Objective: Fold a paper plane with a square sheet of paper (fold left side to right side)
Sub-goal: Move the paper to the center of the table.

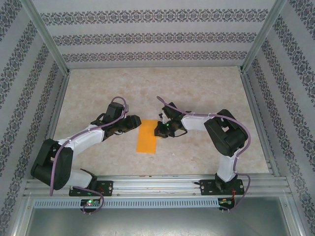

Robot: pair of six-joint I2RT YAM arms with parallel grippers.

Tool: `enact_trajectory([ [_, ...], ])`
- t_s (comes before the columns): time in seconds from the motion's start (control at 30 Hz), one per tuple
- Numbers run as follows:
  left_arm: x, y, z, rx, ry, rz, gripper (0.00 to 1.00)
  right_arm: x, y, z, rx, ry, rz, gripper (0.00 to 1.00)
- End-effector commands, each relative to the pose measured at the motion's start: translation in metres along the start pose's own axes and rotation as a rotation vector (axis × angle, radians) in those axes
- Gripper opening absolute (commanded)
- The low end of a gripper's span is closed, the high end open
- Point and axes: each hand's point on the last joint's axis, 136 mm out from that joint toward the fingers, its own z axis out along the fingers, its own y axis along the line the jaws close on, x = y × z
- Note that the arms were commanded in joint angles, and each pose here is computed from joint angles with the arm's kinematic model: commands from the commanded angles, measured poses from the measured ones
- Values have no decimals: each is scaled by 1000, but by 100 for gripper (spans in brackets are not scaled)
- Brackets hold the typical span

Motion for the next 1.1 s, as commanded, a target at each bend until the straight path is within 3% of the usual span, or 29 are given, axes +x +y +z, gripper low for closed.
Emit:
enact_trajectory([
  [0.0,16,4,4,15,76,-31,44,1,-29,-2,112,11,6,0],
  [0.17,31,2,15,35,121,-79,43,-7,-41,-12,157,-15,-13,0],
  [0.43,53,25,38,-100,203,-139,43,-11,-43,-20,168,-34,-60,0],
  [0.63,62,27,50,-126,250,-129,40,-8,-47,-17,176,-23,-57,0],
  [1.07,55,11,66,-56,264,-119,29,-9,-49,-15,177,-17,-59,0],
])
